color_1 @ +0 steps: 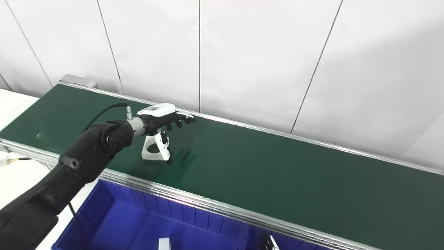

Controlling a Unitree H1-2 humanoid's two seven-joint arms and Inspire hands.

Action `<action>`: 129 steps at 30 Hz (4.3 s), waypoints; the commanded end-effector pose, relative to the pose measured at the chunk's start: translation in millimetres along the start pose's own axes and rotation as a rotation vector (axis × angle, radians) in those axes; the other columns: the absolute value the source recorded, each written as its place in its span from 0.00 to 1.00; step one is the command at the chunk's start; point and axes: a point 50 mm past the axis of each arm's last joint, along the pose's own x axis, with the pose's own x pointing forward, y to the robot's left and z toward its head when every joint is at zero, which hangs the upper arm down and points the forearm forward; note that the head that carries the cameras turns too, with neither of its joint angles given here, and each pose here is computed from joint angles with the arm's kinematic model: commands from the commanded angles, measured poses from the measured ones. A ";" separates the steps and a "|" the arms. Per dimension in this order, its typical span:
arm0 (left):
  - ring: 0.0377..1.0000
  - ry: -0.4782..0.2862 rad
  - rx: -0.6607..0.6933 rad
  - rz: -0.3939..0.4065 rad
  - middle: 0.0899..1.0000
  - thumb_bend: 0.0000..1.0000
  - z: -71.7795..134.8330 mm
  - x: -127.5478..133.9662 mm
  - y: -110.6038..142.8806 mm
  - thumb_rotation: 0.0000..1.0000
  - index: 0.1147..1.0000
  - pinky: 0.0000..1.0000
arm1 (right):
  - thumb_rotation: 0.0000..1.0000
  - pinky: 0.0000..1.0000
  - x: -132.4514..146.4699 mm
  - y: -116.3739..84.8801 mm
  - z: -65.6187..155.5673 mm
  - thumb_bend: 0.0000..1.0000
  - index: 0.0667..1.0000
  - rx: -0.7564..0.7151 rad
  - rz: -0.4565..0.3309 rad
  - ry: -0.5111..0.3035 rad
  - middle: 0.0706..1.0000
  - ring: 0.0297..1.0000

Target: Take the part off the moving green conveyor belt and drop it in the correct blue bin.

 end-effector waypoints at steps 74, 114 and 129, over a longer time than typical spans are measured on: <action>0.35 -0.135 0.338 0.311 0.35 0.52 59.2 -27.4 42.4 0.00 0.44 0.30 | 1.00 0.87 1.2 11.8 29.7 0.91 0.95 0.107 0.002 -0.145 0.89 0.86; 0.45 0.056 0.176 0.243 0.47 0.52 28.1 -220.3 -10.8 0.00 0.40 0.41 | 0.98 0.87 40.3 -20.2 31.0 0.85 0.95 0.100 0.011 -0.194 0.90 0.87; 0.38 0.199 0.097 0.189 0.41 0.52 -7.4 -190.7 -78.0 0.00 0.43 0.33 | 0.95 0.86 39.3 -22.8 32.9 0.84 0.94 0.102 0.009 -0.201 0.89 0.86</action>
